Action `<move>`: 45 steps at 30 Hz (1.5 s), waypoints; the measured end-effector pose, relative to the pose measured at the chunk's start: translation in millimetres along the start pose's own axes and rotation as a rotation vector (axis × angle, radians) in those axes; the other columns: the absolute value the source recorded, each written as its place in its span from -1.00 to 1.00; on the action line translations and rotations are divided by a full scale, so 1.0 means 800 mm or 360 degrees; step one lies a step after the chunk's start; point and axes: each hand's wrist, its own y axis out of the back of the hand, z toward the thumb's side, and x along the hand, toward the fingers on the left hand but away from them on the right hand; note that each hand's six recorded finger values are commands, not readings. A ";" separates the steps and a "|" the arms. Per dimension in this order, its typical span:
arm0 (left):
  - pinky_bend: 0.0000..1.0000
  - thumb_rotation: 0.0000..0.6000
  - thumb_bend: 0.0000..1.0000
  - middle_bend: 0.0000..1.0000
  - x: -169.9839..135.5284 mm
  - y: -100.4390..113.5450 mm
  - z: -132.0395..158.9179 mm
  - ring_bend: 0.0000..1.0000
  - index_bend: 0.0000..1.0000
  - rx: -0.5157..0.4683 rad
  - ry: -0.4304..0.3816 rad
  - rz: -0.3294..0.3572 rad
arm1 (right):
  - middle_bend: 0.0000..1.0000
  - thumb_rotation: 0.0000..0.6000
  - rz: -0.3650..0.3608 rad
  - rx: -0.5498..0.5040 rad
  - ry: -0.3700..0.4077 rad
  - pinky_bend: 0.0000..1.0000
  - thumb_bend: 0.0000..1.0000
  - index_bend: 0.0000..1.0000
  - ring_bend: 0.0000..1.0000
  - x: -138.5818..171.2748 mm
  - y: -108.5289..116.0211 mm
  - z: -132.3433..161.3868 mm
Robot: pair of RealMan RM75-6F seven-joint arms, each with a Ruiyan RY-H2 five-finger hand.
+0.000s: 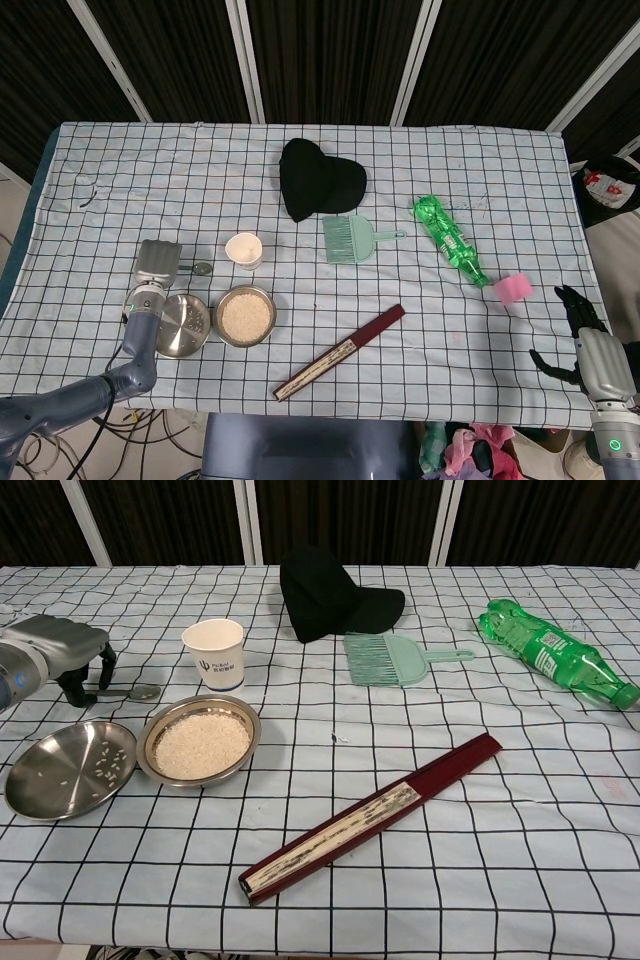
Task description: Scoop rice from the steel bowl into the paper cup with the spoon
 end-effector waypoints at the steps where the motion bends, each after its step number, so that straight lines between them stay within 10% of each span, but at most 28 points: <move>1: 1.00 1.00 -0.25 1.00 0.000 0.000 0.000 1.00 0.04 0.0001 0.0000 -0.0001 | -1.00 1.00 0.0000 0.0001 0.0000 -0.65 -0.58 -1.00 -1.00 0.000 0.000 0.000; 23: 1.00 1.00 -0.17 1.00 -0.001 0.004 0.000 1.00 0.13 -0.0007 0.0001 0.0043 | -1.00 1.00 0.0003 0.0001 0.0000 -0.65 -0.58 -1.00 -1.00 0.000 0.000 0.000; 45: 1.00 1.00 -0.11 1.00 -0.038 0.072 0.015 1.00 0.38 0.0130 -0.0169 0.0393 | -1.00 1.00 0.0004 -0.0003 -0.0001 -0.65 -0.58 -1.00 -1.00 0.000 0.000 0.000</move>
